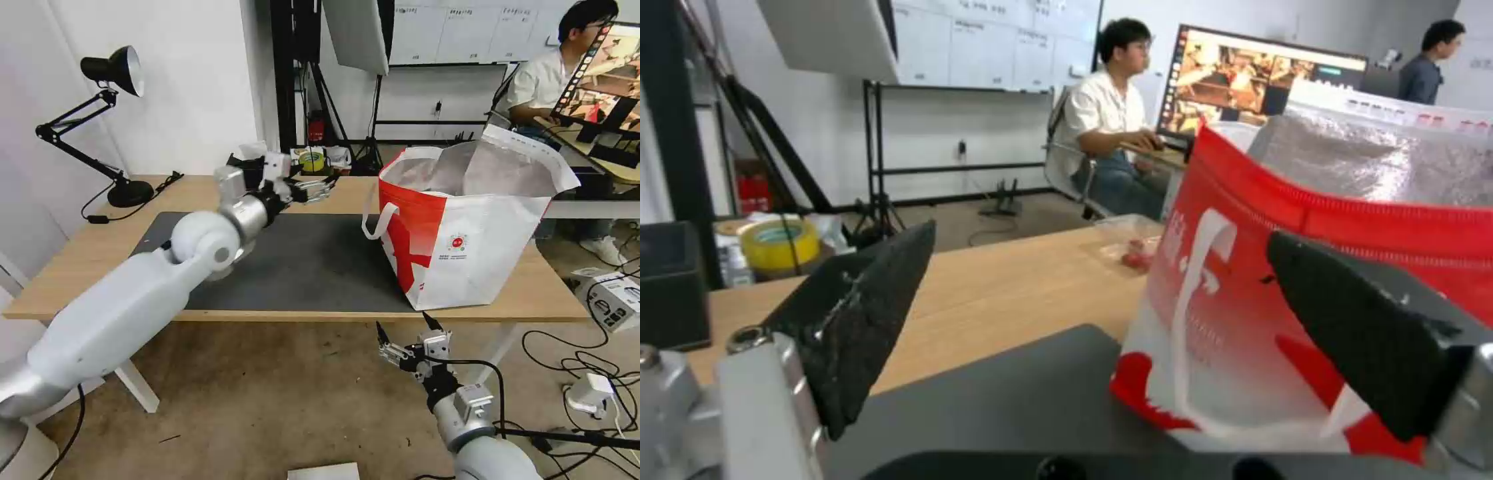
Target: Pick up the trash from the table and place it into the takeout bag.
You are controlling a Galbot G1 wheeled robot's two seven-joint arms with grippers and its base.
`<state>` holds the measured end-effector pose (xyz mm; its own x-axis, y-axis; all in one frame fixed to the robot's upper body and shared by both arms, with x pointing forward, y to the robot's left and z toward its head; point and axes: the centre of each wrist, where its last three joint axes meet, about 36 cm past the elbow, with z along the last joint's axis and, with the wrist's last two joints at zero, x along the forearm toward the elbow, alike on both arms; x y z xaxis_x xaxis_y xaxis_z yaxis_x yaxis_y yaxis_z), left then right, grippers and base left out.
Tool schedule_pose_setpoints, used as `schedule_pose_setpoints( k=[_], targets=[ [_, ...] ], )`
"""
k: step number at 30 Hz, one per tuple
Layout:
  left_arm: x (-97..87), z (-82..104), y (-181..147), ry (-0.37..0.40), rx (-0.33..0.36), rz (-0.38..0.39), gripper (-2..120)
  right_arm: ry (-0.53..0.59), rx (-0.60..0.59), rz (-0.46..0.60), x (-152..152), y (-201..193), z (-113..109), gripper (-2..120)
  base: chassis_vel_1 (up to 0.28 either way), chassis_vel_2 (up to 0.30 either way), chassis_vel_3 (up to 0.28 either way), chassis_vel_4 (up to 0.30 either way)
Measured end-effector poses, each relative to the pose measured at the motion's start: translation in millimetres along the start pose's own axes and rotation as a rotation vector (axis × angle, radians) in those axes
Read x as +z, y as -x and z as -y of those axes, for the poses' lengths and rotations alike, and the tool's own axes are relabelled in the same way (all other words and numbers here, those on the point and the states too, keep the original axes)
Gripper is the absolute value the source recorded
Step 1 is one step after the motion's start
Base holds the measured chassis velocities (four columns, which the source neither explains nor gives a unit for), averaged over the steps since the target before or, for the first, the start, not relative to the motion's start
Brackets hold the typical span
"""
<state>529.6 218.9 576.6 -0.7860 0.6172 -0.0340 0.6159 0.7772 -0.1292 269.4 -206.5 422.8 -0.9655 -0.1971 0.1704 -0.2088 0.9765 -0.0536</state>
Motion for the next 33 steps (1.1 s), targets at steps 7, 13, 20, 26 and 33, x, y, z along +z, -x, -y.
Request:
schedule_pose_setpoints(
  k=[7,13,20,26,33],
  targets=[
    [21.6,-7.4,-35,0.021,-0.009,0.027,100,0.000,0.000,0.000,0,0,0,100,0.000,0.000,0.000,0.000],
    [37.1,-9.2,-70,0.024,-0.042,0.043,100,0.000,0.000,0.000,0,0,0,100,0.000,0.000,0.000,0.000],
    [66.1,-10.2,-103,0.021,-0.074,0.043,100,0.000,0.000,0.000,0,0,0,100,0.000,0.000,0.000,0.000],
    [83.7,-9.7,-128,0.027,-0.098,0.058,100,0.000,0.000,0.000,0,0,0,100,0.000,0.000,0.000,0.000],
    [93.9,-15.7,-156,0.034,-0.170,0.080,100,0.000,0.000,0.000,0,0,0,100,0.000,0.000,0.000,0.000]
  ],
)
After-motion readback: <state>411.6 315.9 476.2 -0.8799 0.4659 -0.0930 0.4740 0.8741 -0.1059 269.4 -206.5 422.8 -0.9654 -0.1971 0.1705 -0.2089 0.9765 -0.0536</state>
